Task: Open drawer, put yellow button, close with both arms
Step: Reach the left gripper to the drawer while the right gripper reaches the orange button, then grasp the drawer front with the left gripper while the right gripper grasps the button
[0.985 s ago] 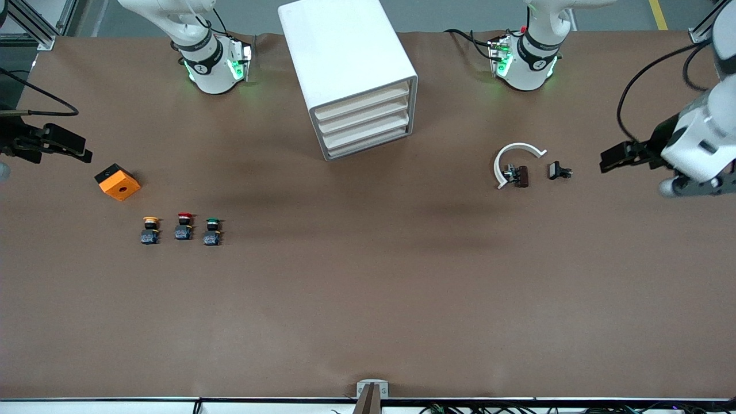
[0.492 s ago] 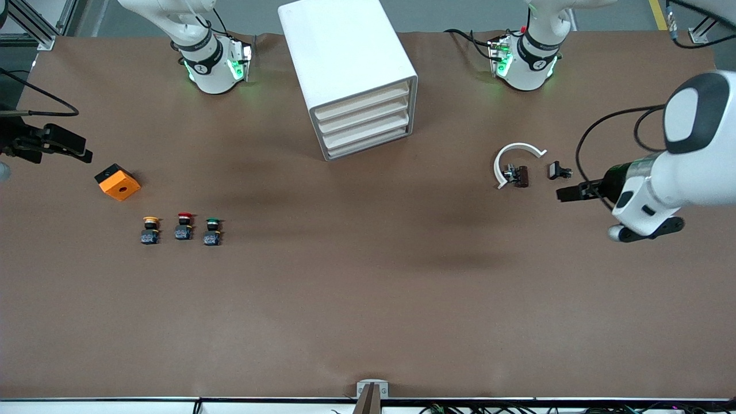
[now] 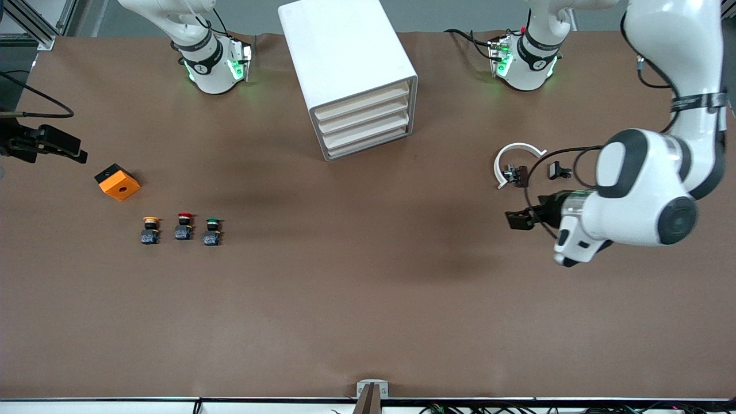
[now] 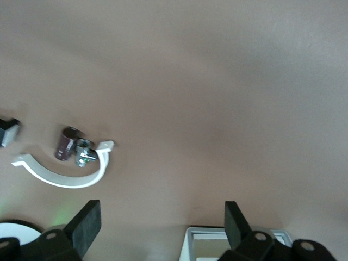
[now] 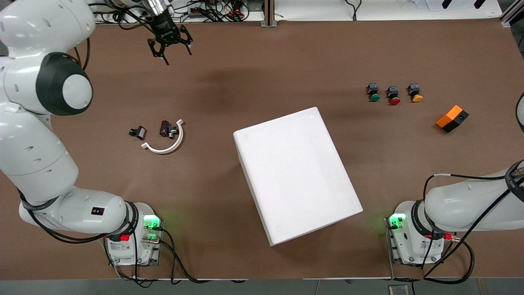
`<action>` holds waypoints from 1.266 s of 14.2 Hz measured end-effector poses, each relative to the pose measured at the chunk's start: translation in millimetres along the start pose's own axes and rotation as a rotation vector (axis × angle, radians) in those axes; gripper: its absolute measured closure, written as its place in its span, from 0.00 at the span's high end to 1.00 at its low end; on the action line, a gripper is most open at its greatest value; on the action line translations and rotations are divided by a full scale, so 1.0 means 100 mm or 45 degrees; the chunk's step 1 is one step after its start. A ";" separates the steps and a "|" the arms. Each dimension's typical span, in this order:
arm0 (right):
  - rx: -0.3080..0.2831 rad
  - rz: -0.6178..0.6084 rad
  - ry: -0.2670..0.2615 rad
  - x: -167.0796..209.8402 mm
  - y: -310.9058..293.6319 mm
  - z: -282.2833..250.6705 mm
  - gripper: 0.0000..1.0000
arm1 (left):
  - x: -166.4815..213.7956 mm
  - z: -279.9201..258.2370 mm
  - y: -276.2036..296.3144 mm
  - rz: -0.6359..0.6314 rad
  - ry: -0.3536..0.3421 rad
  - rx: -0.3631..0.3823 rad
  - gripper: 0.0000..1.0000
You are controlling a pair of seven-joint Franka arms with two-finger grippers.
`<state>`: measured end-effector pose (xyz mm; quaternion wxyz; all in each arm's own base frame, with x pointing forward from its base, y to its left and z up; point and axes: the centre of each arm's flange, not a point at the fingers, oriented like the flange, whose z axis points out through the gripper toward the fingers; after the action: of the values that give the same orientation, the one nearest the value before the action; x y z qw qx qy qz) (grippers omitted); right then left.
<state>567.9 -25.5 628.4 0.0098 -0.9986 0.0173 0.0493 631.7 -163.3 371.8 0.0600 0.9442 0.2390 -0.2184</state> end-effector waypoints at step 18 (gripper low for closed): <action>-0.088 -0.159 -0.013 0.72 0.84 3.62 1.00 | -0.91 1.73 1.19 -1.521 -0.589 0.556 1.00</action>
<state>601.2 -104.2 259.7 -0.0215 -0.9972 -0.0469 0.0543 550.0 -344.3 258.0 -0.2135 0.5694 0.6513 -0.4539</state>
